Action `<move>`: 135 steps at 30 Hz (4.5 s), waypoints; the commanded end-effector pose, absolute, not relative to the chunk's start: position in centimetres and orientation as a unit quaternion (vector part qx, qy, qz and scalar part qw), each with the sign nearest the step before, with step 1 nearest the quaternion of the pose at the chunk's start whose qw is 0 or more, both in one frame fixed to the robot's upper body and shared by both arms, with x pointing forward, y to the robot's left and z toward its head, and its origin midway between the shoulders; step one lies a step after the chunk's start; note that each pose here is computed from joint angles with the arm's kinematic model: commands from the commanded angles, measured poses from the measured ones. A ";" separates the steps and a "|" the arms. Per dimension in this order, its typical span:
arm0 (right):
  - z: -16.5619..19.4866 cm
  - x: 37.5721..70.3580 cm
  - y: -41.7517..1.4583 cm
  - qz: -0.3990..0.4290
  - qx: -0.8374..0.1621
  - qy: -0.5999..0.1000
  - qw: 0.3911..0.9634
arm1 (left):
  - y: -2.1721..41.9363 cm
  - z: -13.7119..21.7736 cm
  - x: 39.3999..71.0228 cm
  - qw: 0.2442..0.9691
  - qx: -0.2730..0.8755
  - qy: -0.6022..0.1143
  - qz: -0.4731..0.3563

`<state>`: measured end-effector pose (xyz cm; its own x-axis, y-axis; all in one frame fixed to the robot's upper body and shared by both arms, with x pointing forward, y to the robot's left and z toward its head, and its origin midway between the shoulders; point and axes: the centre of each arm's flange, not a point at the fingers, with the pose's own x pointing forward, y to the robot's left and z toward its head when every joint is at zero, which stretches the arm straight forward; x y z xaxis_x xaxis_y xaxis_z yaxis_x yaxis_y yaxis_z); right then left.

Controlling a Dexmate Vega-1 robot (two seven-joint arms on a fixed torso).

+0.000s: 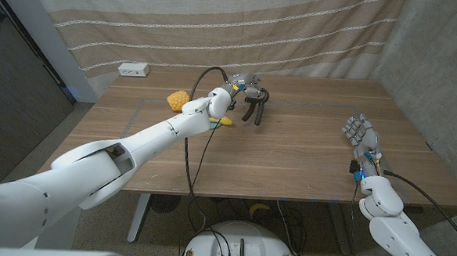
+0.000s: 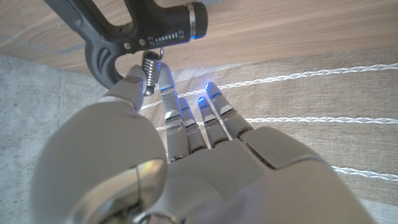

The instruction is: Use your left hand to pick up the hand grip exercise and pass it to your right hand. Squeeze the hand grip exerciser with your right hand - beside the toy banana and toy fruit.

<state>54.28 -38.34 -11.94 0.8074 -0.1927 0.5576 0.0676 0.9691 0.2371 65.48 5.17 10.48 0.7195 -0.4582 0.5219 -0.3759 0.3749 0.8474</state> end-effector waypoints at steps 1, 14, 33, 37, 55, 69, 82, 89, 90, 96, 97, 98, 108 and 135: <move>-11.7 54.2 -38.3 -0.057 0.094 -0.284 0.953 | 4.8 11.8 64.4 0.739 0.540 -0.402 -0.024; -10.3 54.6 -38.6 -0.038 0.072 -0.272 0.959 | 4.5 13.4 63.6 0.734 0.511 -0.447 -0.021; -7.1 55.6 -38.2 0.003 0.026 -0.287 0.958 | 3.8 15.2 62.5 0.725 0.486 -0.488 -0.031; -6.5 56.0 -37.8 0.016 0.018 -0.288 0.957 | 3.7 15.4 62.1 0.724 0.481 -0.494 -0.033; -4.6 57.2 -36.1 0.057 -0.010 -0.290 0.955 | 3.4 16.3 60.9 0.720 0.464 -0.514 -0.048; -2.8 58.3 -34.2 0.099 -0.026 -0.297 0.949 | 3.0 16.9 60.7 0.718 0.446 -0.532 -0.057; -1.4 59.3 -32.4 0.147 -0.040 -0.299 0.942 | 2.8 17.2 61.1 0.733 0.423 -0.529 -0.065; -1.0 59.7 -31.7 0.165 -0.046 -0.301 0.938 | 2.4 17.4 61.3 0.735 0.418 -0.529 -0.073; -1.0 59.7 -31.6 0.168 -0.046 -0.302 0.937 | 2.4 17.5 61.2 0.735 0.418 -0.529 -0.074; -0.6 59.8 -30.9 0.181 -0.048 -0.315 0.930 | 2.0 17.7 61.1 0.733 0.420 -0.530 -0.078; -0.6 59.8 -30.8 0.183 -0.047 -0.317 0.929 | 2.0 17.8 61.1 0.733 0.420 -0.530 -0.079; -0.6 59.8 -30.7 0.185 -0.047 -0.319 0.928 | 1.9 17.8 61.0 0.733 0.420 -0.530 -0.080; -0.3 60.4 -29.7 0.209 -0.043 -0.331 0.919 | 1.2 18.1 60.9 0.731 0.424 -0.527 -0.085; 1.1 61.4 -27.3 0.267 -0.047 -0.343 0.899 | -0.5 18.5 61.7 0.733 0.415 -0.529 -0.102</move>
